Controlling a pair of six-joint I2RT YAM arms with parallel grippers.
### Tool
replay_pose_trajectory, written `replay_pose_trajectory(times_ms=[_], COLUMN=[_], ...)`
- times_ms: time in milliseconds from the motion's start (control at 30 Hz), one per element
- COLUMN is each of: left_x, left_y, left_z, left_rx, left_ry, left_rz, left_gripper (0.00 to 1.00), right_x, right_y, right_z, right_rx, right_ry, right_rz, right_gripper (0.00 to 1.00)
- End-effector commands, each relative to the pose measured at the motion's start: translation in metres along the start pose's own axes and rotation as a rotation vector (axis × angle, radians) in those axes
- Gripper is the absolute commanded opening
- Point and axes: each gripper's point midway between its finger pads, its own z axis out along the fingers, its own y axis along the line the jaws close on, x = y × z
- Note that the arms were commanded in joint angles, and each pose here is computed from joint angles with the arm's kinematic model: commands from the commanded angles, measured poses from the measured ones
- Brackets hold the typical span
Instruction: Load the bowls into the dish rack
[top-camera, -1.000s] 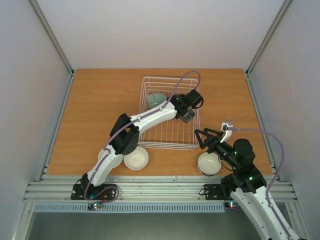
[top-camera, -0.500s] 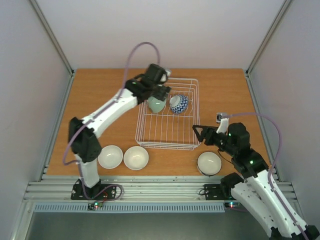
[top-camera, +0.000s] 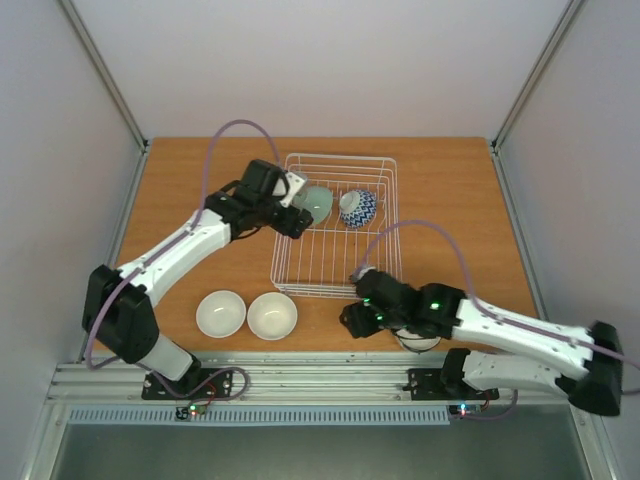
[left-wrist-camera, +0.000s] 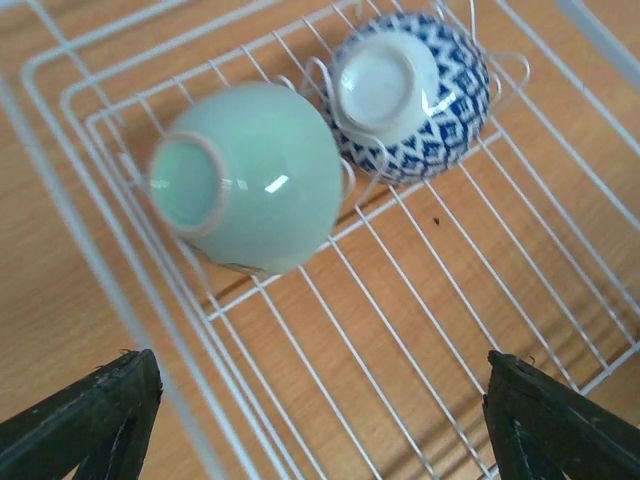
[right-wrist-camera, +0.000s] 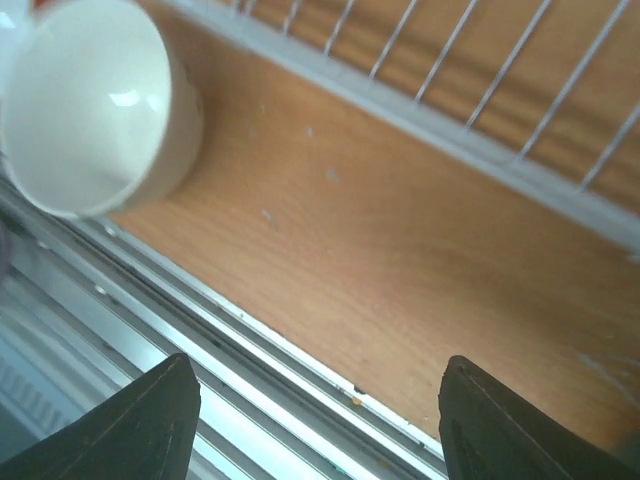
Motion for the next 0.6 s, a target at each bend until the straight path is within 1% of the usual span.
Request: replay_pose_trajectory(times_ms=[0,100,233,367,467,567], left_x=[-0.043,-0.046,-0.043,-0.033,-0.027,-0.026], left_y=[-0.003,0.005,0.022,0.032,0.040,0.044], left_z=[-0.046,-0.065,-0.082,-0.083,-0.080,-0.077], left_rx=[0.130,0.107,0.066,0.049,0.040,0.049], left_ry=[-0.237,-0.285,-0.317,-0.306,-0.297,-0.292], left_rz=[-0.040,-0.045,-0.066,-0.090,-0.106,-0.115], left_gripper=[0.88,0.89,0.90,0.90,0.91,0.91], right_x=[-0.001,-0.008,-0.020,-0.031,-0.029,-0.027], right_y=[0.020,0.059,0.080,0.096,0.109,0.111], right_z=[0.032,0.057,0.083,0.091,0.103,0.115], right_rx=[0.056,-0.066,-0.072,-0.108,-0.148,-0.139], right_ry=[0.031,0.050,0.051,0.034,0.074,0.093], right_rz=[-0.013,-0.029,-0.062,-0.073,-0.073,-0.069], right_gripper=[0.65,0.65,0.65,0.65,0.65,0.65])
